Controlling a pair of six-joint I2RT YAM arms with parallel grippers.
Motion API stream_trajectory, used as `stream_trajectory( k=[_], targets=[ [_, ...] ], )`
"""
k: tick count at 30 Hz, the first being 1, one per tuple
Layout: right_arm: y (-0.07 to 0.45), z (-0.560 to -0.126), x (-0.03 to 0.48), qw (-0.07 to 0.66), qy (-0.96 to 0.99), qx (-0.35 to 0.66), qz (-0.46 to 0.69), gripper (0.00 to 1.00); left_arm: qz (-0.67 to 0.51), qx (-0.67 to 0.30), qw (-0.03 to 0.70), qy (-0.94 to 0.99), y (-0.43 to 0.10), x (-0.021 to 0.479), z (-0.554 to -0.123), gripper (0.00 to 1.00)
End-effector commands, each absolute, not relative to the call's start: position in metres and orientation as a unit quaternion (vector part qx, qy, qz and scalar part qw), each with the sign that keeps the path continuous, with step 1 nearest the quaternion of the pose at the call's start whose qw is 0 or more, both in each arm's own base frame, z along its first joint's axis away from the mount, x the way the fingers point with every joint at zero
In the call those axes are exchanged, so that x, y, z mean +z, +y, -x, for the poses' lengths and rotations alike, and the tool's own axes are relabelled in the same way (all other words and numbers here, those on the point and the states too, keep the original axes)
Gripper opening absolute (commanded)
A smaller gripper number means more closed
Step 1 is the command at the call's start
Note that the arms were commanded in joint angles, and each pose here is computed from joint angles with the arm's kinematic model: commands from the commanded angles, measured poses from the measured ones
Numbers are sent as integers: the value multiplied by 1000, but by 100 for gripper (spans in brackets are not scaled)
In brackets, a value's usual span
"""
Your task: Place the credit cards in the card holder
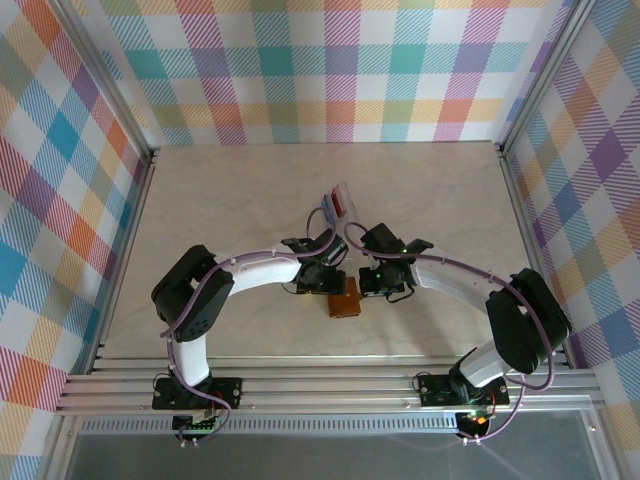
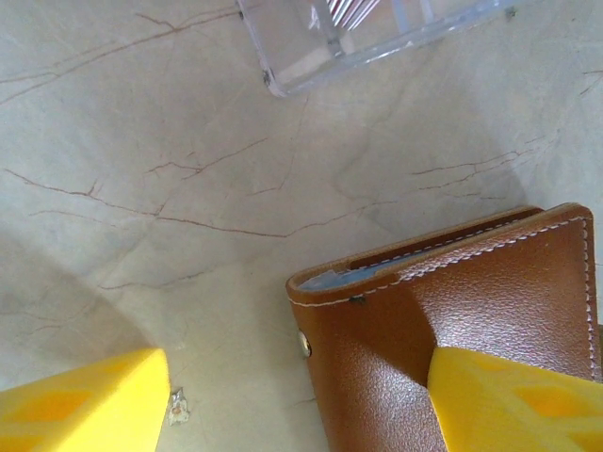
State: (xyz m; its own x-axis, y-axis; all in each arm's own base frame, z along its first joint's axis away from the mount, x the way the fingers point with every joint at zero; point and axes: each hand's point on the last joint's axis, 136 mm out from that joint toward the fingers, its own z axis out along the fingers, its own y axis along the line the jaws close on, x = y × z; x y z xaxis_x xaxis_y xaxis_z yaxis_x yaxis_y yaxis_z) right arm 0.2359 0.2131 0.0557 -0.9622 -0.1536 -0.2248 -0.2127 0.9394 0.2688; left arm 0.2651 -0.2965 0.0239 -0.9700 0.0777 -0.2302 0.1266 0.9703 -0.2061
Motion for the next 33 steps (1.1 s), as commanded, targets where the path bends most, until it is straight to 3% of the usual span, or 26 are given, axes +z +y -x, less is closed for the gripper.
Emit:
stream_trajectory(
  k=[1, 4, 17, 33],
  targets=[
    [217, -236, 56, 98, 976, 172, 90, 8, -56, -45, 68, 995, -268, -14, -239, 72],
    [221, -236, 57, 95, 974, 188, 88, 0, -54, -46, 70, 995, -266, -12, -238, 72],
    [258, -233, 61, 67, 950, 287, 101, 0, -46, -64, 60, 995, -270, -22, -232, 71],
    [261, -237, 38, 31, 959, 266, 89, 0, -44, -81, 60, 994, -274, -20, -231, 70]
  ],
)
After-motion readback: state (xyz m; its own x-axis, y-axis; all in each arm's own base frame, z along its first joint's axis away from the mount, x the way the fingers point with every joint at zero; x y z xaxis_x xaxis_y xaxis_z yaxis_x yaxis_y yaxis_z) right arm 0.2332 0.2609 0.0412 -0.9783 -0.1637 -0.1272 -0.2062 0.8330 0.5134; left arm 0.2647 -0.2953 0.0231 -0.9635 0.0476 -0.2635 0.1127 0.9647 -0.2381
